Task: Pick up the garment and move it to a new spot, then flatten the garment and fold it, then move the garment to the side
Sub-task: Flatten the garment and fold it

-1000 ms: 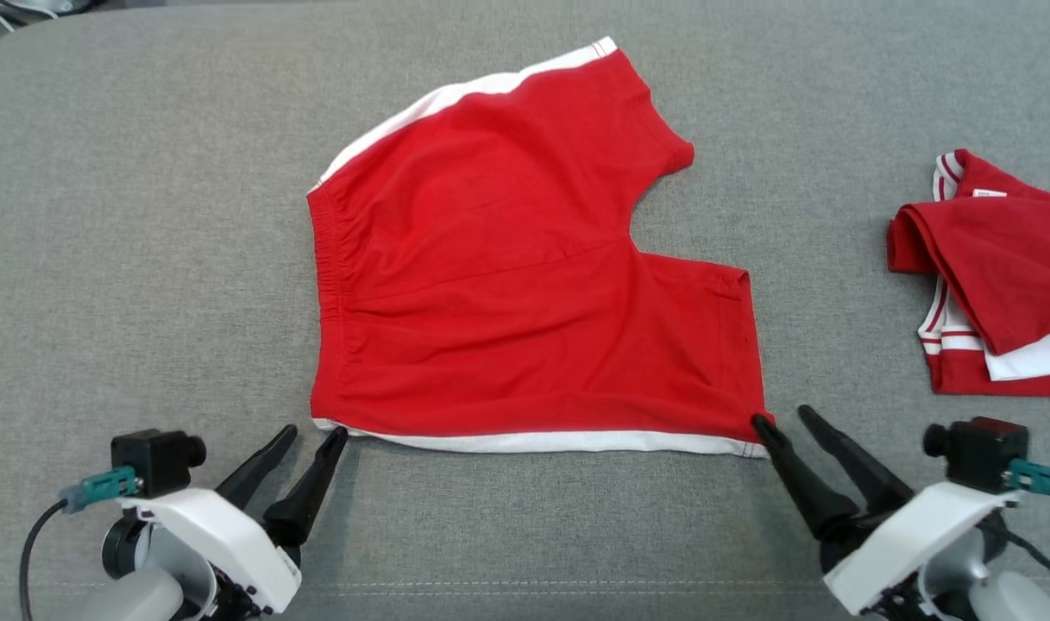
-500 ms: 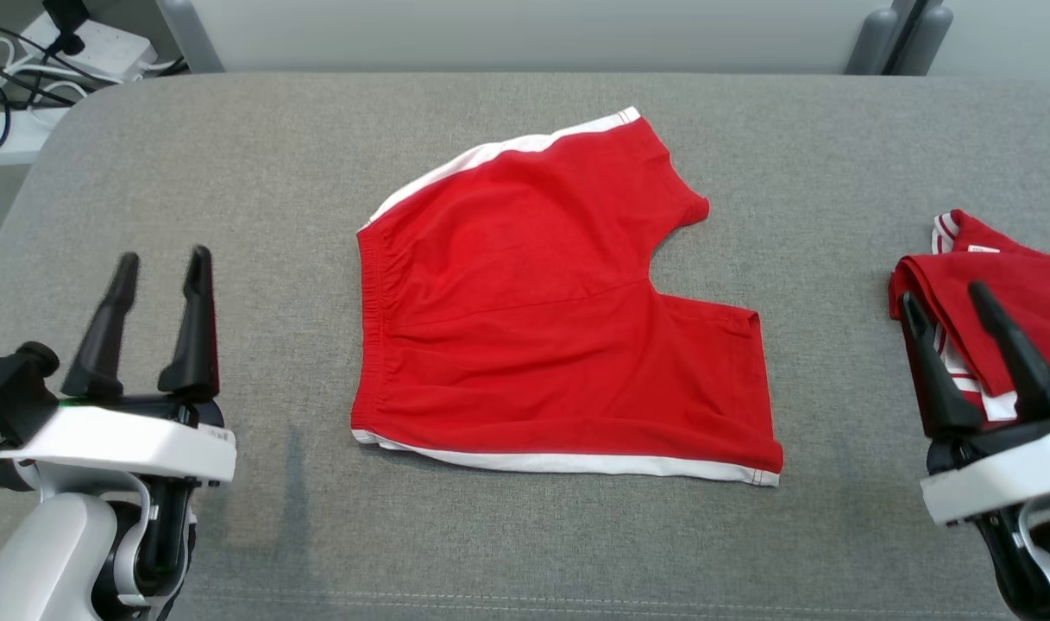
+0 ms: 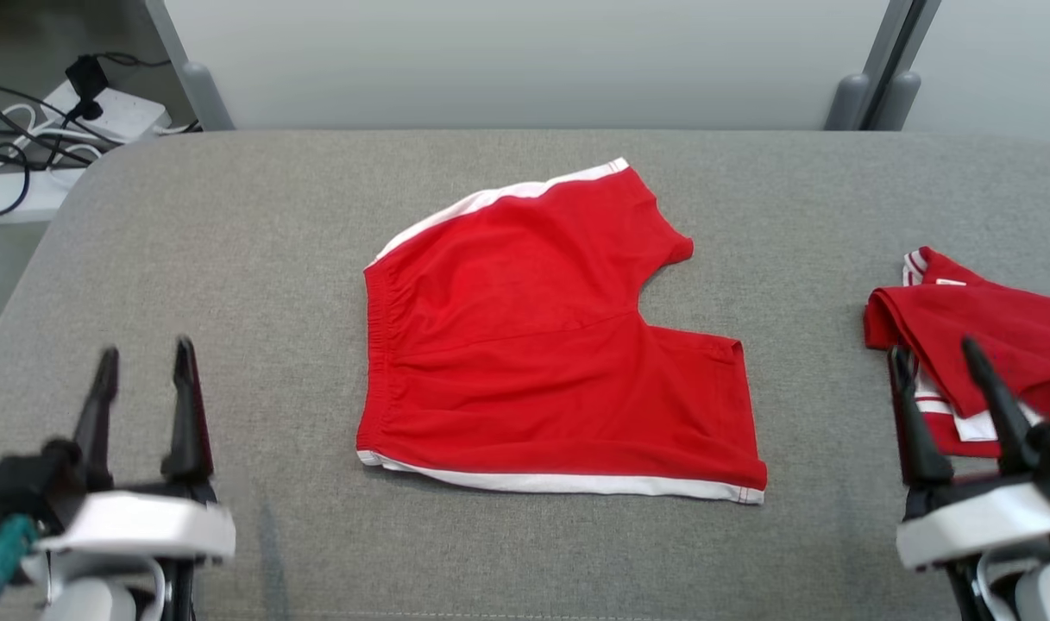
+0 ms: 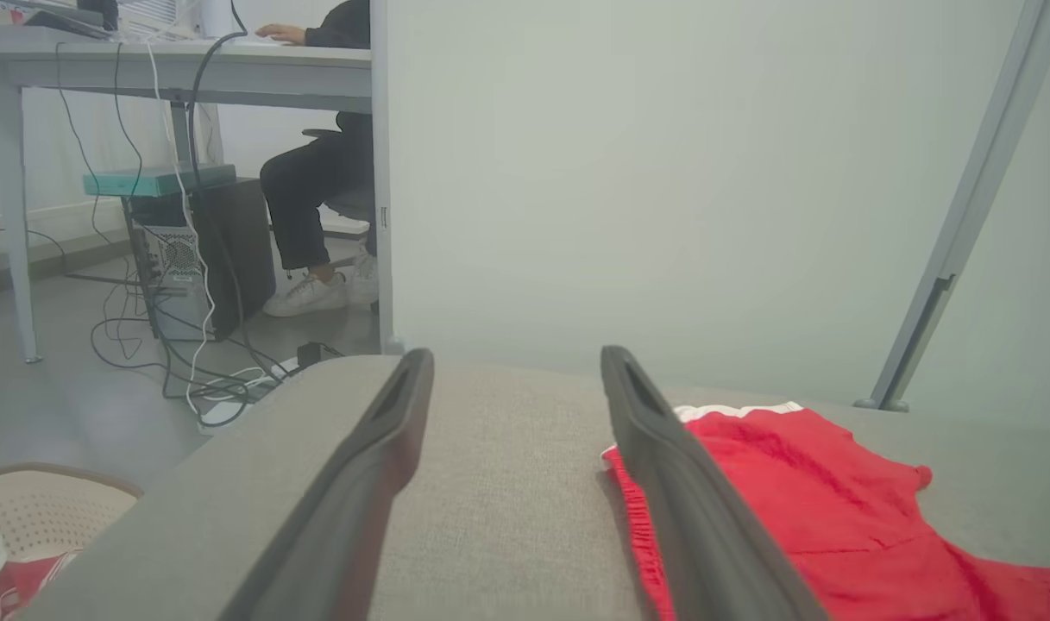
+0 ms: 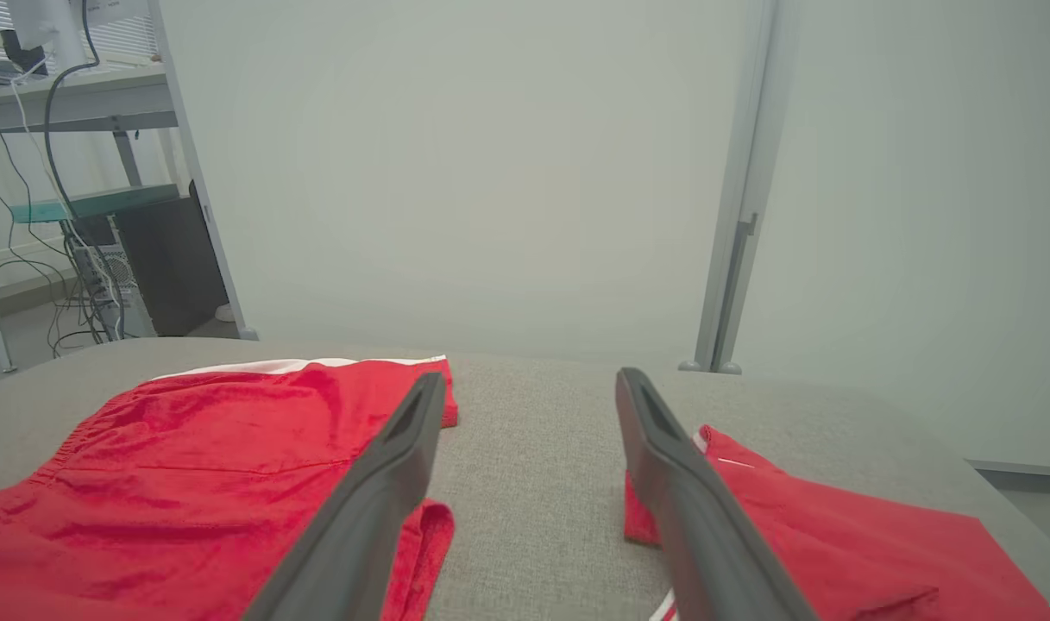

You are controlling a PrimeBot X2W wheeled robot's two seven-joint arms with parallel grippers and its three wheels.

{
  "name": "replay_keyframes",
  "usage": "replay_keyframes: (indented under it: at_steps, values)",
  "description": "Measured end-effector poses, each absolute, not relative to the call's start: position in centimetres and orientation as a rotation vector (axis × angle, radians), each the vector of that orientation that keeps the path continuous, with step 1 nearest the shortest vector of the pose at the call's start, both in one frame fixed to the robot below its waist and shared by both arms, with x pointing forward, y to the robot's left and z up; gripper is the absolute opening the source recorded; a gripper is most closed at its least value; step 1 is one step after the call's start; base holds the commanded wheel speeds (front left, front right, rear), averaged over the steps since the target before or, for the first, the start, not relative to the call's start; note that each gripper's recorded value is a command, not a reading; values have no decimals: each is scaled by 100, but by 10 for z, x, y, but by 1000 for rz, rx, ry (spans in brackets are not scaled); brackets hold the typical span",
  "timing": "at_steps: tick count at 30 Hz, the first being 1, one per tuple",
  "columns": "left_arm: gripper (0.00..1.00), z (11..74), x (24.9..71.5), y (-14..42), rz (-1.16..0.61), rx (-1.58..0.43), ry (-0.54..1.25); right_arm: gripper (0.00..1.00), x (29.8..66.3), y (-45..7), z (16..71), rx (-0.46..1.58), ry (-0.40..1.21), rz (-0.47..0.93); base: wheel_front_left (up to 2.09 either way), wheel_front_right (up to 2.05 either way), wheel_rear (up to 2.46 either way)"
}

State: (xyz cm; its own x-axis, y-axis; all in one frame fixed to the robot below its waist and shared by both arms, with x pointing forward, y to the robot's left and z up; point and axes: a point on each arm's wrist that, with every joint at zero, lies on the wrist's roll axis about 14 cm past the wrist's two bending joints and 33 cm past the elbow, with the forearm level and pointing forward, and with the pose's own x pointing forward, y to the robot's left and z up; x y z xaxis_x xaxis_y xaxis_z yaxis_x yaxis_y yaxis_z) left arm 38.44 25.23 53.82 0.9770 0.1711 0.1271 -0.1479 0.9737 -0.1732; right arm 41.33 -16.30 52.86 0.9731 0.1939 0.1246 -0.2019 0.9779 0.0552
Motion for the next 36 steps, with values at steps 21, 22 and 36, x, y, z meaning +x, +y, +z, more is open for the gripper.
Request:
replay_keyframes:
  at_steps: [21,22,36]
  values:
    - [100,505,332,218,21,-149,-64,100,354,-145,510,147,-77,201,0,0,0]
    - [100,505,332,218,21,-149,-64,100,354,-145,510,147,-77,201,0,0,0]
    - [100,501,333,219,26,-143,-46,100,350,-144,508,157,-51,198,0,0,0]
